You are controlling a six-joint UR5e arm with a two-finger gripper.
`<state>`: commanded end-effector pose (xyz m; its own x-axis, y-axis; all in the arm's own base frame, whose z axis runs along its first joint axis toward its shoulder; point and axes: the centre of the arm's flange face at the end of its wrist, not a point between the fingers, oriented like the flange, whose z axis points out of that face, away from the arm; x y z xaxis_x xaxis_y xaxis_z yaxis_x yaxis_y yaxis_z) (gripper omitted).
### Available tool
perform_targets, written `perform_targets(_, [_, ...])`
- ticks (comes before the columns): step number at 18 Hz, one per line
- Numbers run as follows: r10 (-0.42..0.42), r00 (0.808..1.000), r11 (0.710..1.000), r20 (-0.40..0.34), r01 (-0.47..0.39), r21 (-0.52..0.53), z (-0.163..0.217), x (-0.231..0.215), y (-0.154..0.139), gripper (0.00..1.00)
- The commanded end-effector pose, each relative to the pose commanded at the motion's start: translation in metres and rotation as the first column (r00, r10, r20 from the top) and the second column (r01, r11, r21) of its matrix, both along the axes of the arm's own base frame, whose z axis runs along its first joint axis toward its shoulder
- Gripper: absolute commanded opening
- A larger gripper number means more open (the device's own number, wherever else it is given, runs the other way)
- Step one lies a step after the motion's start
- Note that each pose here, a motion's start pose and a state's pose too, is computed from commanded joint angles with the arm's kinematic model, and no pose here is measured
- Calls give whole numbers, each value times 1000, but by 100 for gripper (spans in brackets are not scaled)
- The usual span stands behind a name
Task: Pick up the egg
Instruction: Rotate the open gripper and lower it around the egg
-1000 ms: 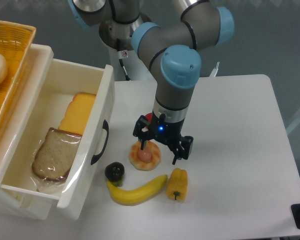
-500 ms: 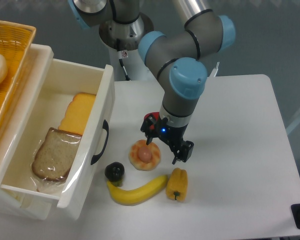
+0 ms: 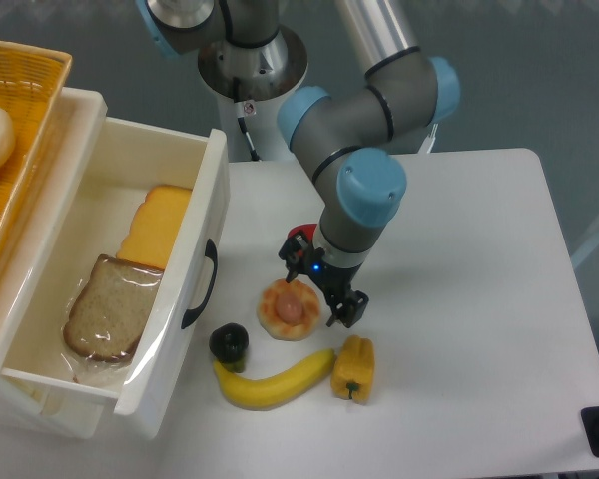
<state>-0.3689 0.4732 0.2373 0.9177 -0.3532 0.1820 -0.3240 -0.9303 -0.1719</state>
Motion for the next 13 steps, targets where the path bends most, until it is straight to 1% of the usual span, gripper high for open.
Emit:
perform_targets(1, [46, 999, 999, 6, -46, -7, 1, -3, -3, 100])
perform_targets(3, [134, 991, 991, 21, -134, -18, 1, -5, -6, 100])
perform_targets(5, [212, 976, 977, 43, -212, -18, 2, -4, -2, 100])
perform_targets(6, [261, 963, 965, 69, -260, -13, 2, -3, 1, 100])
perform_targets(8, [374, 921, 927, 105, -374, -25, 5, -3, 4, 100])
perform_targets(9, [418, 900, 908, 121, -418, -25, 6, -7, 5, 100])
perform_targets(10, [437, 890, 898, 132, -439, -17, 7, -10, 7, 100])
perform_targets(11, [441, 887, 897, 136, -442, -22, 3, -9, 9, 100])
perform_targets(13, [435, 890, 900, 138, -435, -32, -4, -6, 10, 100])
